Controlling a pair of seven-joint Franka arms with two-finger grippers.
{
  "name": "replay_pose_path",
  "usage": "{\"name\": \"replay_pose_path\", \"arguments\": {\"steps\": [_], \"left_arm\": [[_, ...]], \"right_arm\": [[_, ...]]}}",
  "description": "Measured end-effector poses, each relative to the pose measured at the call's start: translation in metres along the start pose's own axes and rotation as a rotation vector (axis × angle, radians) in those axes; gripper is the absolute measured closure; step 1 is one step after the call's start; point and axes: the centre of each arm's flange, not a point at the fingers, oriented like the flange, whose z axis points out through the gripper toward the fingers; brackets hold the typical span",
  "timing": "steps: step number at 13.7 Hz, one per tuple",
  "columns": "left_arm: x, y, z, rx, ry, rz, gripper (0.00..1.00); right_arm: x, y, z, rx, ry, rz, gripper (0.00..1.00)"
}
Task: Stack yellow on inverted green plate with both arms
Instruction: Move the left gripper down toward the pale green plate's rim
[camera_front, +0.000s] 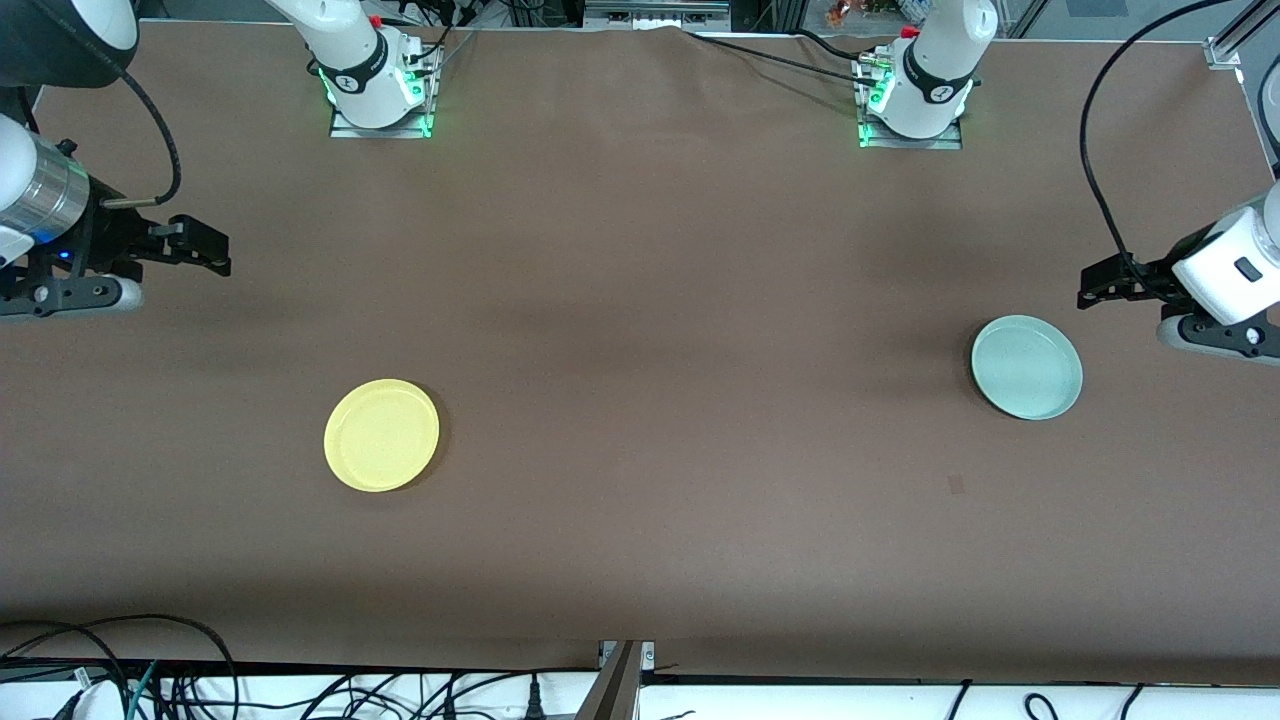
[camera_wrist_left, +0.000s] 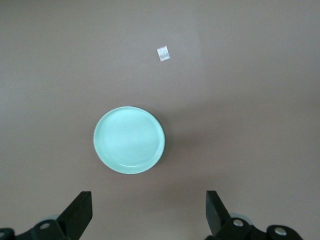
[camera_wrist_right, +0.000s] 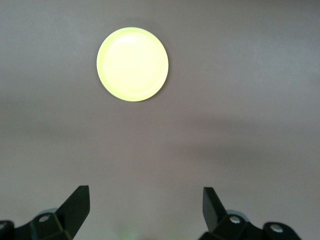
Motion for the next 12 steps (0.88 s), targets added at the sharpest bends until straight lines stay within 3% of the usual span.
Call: {"name": "replay_pose_path", "arguments": {"steps": [3, 6, 9, 12], "left_arm": [[0.003, -0.04, 0.035, -0.012, -0.046, 0.111, 0.0], [0.023, -0.084, 0.095, 0.003, -0.043, 0.209, 0.0], [0.026, -0.128, 0.167, 0.013, -0.005, 0.296, 0.0], [0.017, -0.133, 0.236, 0.049, 0.054, 0.372, 0.0]], "right_arm": [[-0.001, 0.001, 0.0, 0.0, -0.005, 0.001, 0.0], [0.0, 0.0, 0.0, 0.0, -0.004, 0.0, 0.0], [0.0, 0.0, 0.0, 0.0, -0.002, -0.001, 0.0], [0.001, -0.001, -0.002, 0.0, 0.005, -0.001, 0.0]]}}
